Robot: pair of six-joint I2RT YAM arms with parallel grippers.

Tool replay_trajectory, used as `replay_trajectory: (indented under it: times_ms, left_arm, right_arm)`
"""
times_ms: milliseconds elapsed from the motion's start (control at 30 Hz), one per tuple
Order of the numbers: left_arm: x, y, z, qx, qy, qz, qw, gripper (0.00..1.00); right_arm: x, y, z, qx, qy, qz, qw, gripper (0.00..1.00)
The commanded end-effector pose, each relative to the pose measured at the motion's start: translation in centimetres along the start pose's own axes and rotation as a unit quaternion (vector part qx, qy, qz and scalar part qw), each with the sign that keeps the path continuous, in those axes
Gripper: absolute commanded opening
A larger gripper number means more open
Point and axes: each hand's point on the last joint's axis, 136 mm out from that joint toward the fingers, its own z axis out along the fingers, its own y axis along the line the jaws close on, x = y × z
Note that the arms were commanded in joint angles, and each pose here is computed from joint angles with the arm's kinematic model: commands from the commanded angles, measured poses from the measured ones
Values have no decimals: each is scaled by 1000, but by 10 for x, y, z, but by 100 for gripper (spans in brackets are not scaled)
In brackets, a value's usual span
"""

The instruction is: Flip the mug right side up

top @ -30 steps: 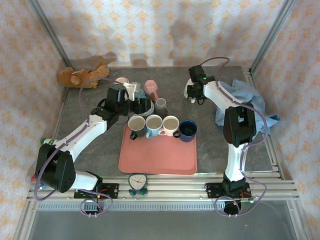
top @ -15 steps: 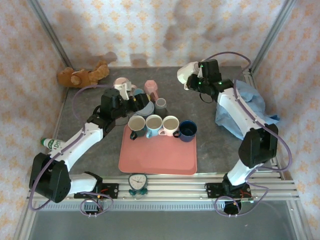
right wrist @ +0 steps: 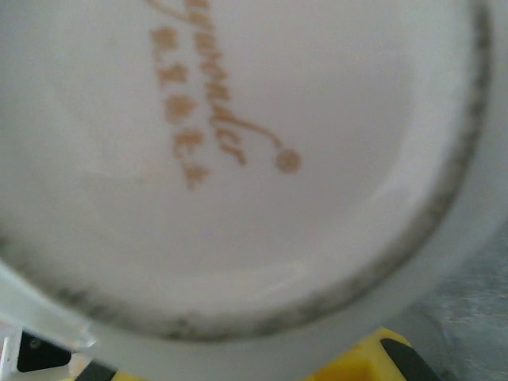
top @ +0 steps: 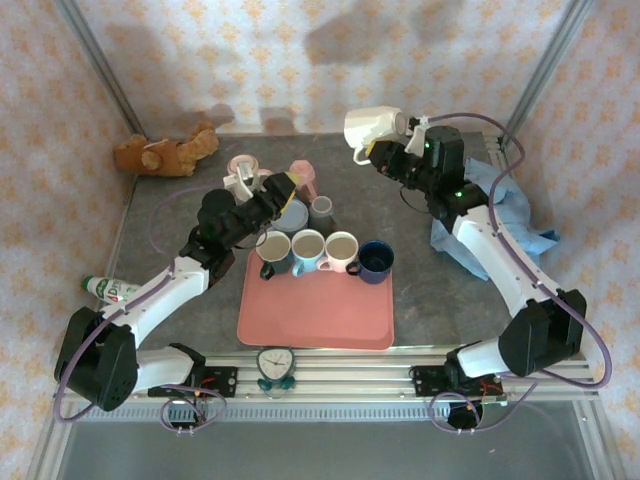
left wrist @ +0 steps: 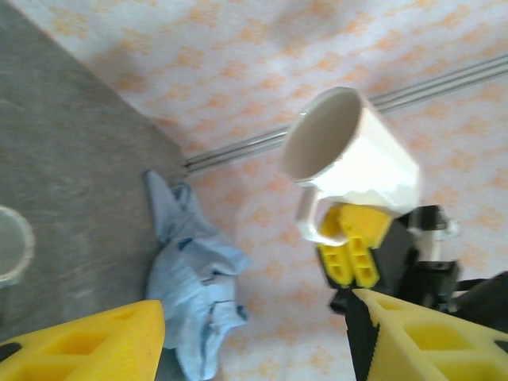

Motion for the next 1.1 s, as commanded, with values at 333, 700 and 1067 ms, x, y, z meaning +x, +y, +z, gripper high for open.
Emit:
replay_trajectory:
  times_ms: [333,700,1067]
  left_arm:
    - [8,-73,13,106,-9,-45,993,54]
    - [15,-83,13,128,-20,-82,988,43]
    - [15,-91,16,141,-23,-80,986,55]
  right_arm:
    - [-19,99,-23,-195,-96,56,975,0]
    - [-17,112,-28,-228,-105,84,964,0]
    - [-10,122,-38,-246,-99,95,960,0]
